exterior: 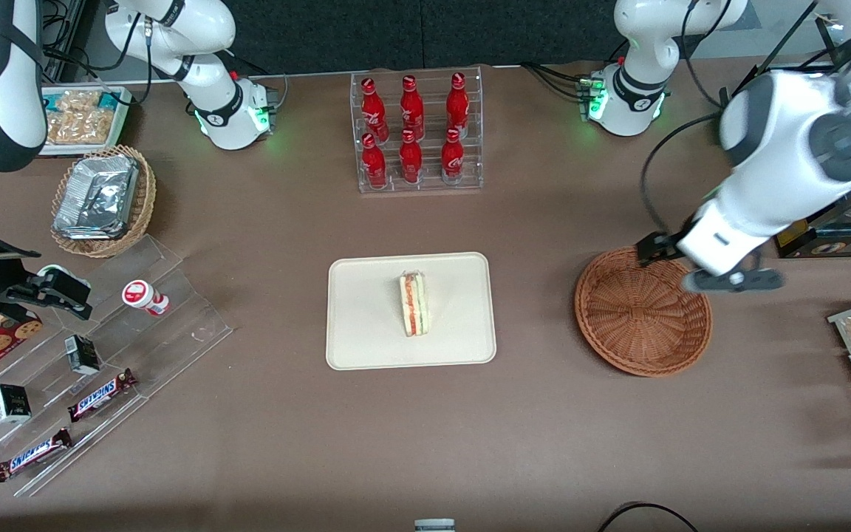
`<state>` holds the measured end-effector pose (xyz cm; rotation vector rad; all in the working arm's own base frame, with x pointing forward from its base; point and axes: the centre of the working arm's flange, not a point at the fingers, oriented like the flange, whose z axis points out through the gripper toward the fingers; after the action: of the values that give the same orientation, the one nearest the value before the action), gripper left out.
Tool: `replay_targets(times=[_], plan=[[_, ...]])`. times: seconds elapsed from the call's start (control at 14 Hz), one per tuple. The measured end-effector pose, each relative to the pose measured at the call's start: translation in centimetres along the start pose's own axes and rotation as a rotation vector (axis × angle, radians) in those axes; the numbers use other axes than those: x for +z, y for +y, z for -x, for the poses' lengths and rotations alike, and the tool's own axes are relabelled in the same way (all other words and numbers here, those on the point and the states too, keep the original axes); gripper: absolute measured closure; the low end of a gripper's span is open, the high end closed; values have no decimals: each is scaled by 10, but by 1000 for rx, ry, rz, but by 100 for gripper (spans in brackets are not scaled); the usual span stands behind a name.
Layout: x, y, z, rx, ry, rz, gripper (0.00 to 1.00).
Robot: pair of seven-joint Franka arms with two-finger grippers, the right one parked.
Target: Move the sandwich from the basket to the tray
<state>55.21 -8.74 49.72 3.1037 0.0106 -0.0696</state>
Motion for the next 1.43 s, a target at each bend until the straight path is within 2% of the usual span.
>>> replay_targets(times=[0.29,0.5,0.64,1.07,1.21,1.43], plan=[[-99,-33,26,3,13,-15,0],[-151,-32,34,8,53,-13,0],[-157,-32,34,9,62,-11,0],[-146,-29,28,21,43,-16,0],[-154,-23,29,36,59,-29,0],[-168,-31,30,25,81,-24,0]])
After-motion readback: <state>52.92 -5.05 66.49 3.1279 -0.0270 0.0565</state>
